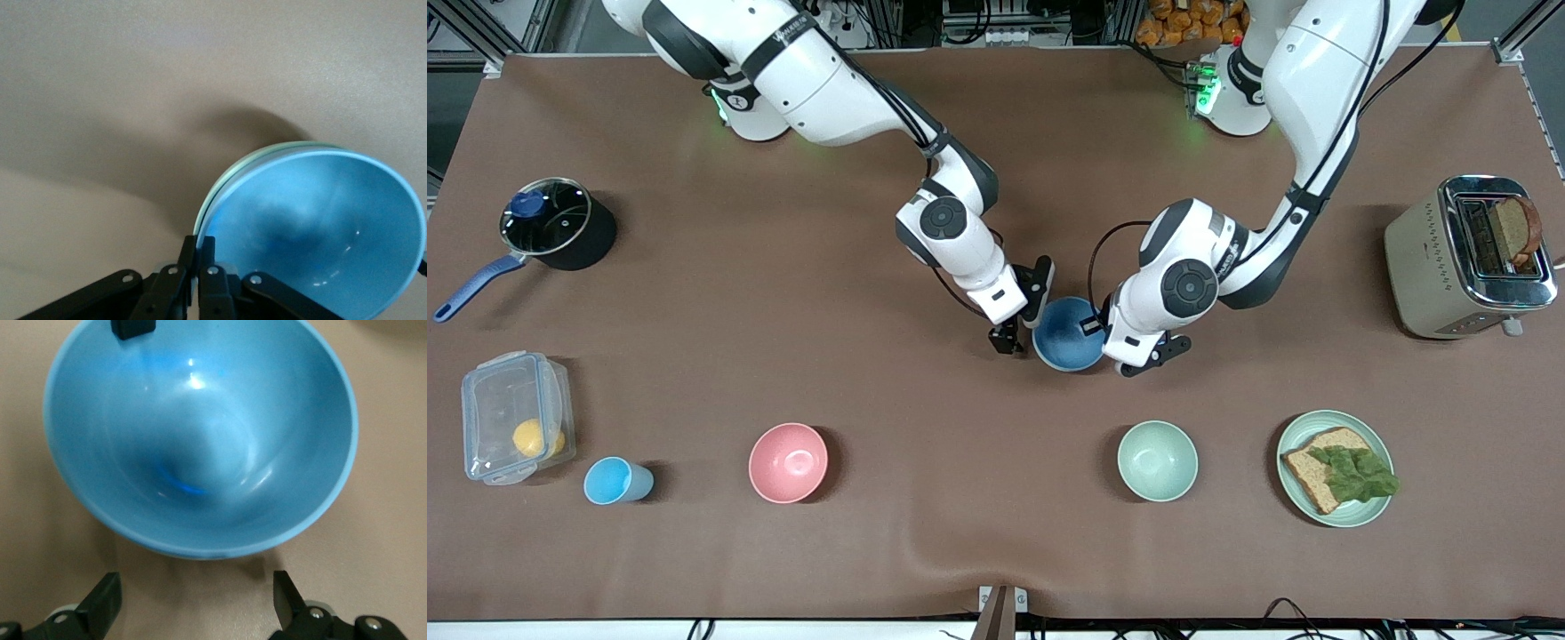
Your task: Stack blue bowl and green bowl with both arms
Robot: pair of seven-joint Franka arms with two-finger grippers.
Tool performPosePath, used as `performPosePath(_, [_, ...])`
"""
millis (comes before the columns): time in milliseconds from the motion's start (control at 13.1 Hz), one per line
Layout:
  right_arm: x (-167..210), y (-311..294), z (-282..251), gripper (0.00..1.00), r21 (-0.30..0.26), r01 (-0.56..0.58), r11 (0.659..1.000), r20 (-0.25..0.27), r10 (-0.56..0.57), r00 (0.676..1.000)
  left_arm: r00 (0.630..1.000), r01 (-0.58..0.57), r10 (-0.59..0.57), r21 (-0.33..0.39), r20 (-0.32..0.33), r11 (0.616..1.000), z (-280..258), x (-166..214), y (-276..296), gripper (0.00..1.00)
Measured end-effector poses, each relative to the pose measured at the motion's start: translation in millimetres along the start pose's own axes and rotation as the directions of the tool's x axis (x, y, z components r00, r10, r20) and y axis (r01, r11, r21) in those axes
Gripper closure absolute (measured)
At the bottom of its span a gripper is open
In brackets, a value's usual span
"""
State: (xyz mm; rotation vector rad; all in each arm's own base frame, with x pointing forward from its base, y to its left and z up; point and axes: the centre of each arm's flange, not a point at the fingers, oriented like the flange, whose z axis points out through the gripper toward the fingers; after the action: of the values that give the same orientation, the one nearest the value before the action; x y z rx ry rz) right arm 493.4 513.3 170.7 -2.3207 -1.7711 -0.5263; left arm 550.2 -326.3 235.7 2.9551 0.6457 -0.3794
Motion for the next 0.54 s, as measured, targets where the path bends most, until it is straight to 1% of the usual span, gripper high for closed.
performPosePath(153, [-3, 1, 4, 0.00, -0.002, -0.003, 1.000, -0.001, 0.003, 1.000, 1.000, 0.024, -0.024, -0.003, -0.002, 1.000, 1, 0, 0, 0.80])
performPosePath(306, [-4, 2, 4, 0.00, -0.003, -0.004, 1.000, -0.001, 0.004, 1.000, 0.999, 0.035, -0.035, -0.016, -0.011, 0.999, -4, 3, 1, 0.56])
performPosePath(383, [-4, 2, 4, 0.00, -0.003, -0.005, 1.000, 0.000, 0.005, 1.000, 0.999, 0.039, -0.039, -0.026, -0.019, 0.999, -9, 6, 2, 0.48])
performPosePath(459, [-5, 3, 4, 0.00, -0.004, -0.006, 1.000, 0.000, 0.006, 1.000, 0.999, 0.041, -0.042, -0.039, -0.031, 0.998, -19, 8, 4, 0.37])
performPosePath(536, [-5, 4, 4, 0.00, -0.005, -0.009, 1.000, 0.000, 0.009, 1.000, 0.998, 0.043, -0.046, -0.057, -0.051, 0.997, -34, 11, 4, 0.28])
